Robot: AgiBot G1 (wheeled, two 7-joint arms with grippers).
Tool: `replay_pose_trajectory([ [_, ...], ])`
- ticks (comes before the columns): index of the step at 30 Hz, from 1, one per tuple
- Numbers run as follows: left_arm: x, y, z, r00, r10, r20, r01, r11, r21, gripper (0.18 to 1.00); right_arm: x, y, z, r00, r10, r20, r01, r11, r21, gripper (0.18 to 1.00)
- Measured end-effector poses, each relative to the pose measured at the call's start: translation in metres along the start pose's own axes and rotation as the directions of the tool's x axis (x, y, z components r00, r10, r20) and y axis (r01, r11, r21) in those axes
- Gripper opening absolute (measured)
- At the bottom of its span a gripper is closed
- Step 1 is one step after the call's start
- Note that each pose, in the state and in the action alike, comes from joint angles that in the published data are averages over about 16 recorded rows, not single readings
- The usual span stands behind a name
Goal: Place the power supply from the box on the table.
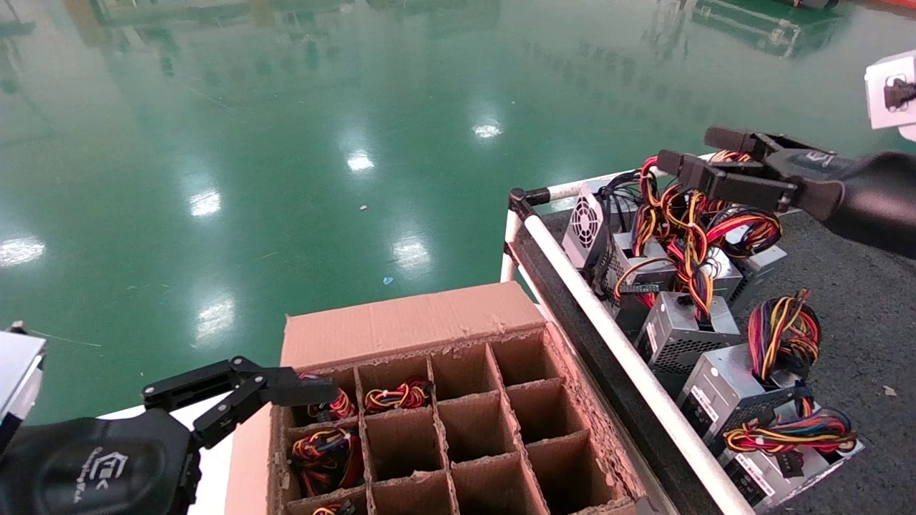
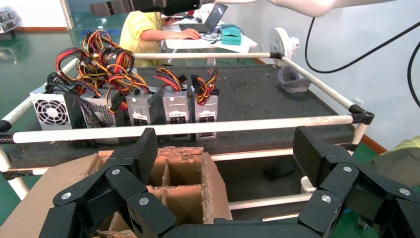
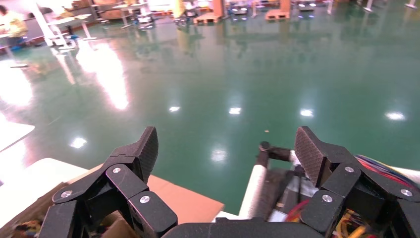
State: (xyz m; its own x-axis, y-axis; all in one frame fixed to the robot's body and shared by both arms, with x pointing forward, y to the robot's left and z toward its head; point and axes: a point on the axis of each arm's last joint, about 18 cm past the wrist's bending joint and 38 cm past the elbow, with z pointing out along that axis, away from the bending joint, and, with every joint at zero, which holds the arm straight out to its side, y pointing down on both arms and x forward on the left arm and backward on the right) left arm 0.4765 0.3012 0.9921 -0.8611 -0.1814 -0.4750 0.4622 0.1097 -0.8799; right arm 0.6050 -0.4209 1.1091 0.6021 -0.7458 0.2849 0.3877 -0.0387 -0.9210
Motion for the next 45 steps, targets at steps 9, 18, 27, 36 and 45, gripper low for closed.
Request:
replay_pose_trajectory([
  [9,0.000,0.000,0.000,1.000,0.000,0.000,0.000,1.000,0.000,1.001,-0.035,0.011,-0.004,0.992,-0.049,0.118,0.049,0.999,0.003,1.000],
  [18,0.000,0.000,0.000,1.000,0.000,0.000,0.000,1.000,0.000,1.001,-0.076,0.023,-0.010,0.964,-0.085,0.252,0.086,0.996,0.007,1.000],
  [27,0.000,0.000,0.000,1.000,0.000,0.000,0.000,1.000,0.000,1.001,-0.124,0.036,-0.019,0.912,-0.104,0.396,0.109,0.994,0.011,1.000],
  [36,0.000,0.000,0.000,1.000,0.000,0.000,0.000,1.000,0.000,1.001,-0.173,0.047,-0.033,0.836,-0.106,0.538,0.116,0.993,0.015,1.000],
  [45,0.000,0.000,0.000,1.000,0.000,0.000,0.000,1.000,0.000,1.001,-0.205,0.053,-0.045,0.777,-0.098,0.622,0.112,0.994,0.017,1.000],
])
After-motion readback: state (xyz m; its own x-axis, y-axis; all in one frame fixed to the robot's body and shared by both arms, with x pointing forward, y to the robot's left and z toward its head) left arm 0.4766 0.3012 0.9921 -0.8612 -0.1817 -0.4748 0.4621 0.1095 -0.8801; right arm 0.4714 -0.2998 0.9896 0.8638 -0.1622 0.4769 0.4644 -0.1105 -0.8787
